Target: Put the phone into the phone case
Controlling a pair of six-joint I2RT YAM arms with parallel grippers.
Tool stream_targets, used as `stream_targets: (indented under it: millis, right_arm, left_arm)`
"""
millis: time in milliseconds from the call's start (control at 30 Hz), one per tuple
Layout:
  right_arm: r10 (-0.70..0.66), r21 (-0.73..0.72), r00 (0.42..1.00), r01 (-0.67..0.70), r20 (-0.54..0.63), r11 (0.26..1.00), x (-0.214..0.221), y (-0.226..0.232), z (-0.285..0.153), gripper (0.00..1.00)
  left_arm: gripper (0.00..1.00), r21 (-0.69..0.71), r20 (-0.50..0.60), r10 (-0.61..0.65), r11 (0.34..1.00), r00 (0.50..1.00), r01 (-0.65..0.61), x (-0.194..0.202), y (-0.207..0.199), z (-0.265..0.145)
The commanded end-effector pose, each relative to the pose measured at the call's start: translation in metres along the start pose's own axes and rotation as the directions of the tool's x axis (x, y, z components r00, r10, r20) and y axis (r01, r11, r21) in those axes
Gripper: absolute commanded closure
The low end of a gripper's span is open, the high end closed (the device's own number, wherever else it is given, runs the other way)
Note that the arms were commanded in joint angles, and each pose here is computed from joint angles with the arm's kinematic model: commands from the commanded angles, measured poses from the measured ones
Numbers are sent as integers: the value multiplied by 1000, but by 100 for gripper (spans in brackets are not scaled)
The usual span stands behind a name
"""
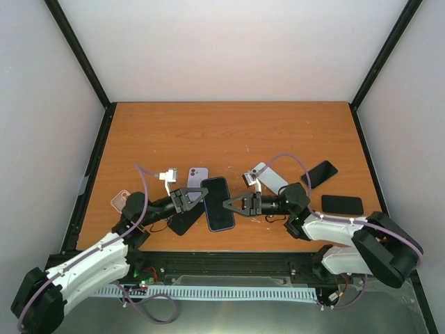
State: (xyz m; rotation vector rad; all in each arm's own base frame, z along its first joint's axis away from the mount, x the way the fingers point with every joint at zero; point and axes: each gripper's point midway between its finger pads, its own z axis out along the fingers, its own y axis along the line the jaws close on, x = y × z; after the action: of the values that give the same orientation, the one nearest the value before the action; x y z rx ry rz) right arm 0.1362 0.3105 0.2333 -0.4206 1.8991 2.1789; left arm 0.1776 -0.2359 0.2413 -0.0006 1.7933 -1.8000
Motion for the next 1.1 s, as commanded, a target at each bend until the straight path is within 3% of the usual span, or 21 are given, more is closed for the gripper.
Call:
stream_targets:
  millis: [0, 133, 333, 367, 533, 667, 867, 1067]
  right_arm:
    - [-108, 20, 994, 108, -9, 994, -6, 14, 5, 85]
    - [-124, 63, 992, 124, -3, 990, -7, 11, 3, 85]
    - [-124, 101, 992, 120, 34, 988, -14, 8, 1, 88]
    - [-122, 103, 991, 116, 51, 988, -16, 8, 1, 88]
    - [-126, 131, 983, 108, 135, 985, -29, 11, -4, 88]
    - [-130, 185, 965, 88, 228, 979, -44, 9, -11, 88]
    - [-118, 213, 932, 45, 342, 976, -63, 8, -18, 88]
    - [-114, 219, 910, 27, 398, 975, -73, 8, -22, 89]
  left_arm:
    - [74, -19, 2, 34, 999, 999, -34, -8, -4, 6]
    - [96, -9, -4, 27, 1000, 1000, -27, -6, -4, 6]
    - [99, -17, -14, 20, 1000, 1000, -20, -5, -3, 7]
    - [97, -20, -15, 19, 1000, 1000, -19, -4, -2, 6]
    - [60, -38, -37, 7, 999, 999, -9, 0, 3, 6]
    - [46, -37, -82, -6, 999, 997, 3, 9, 7, 7]
    - [41, 8, -159, -30, 999, 987, 32, 24, 10, 10]
    - [46, 11, -200, -33, 999, 979, 36, 28, 11, 14]
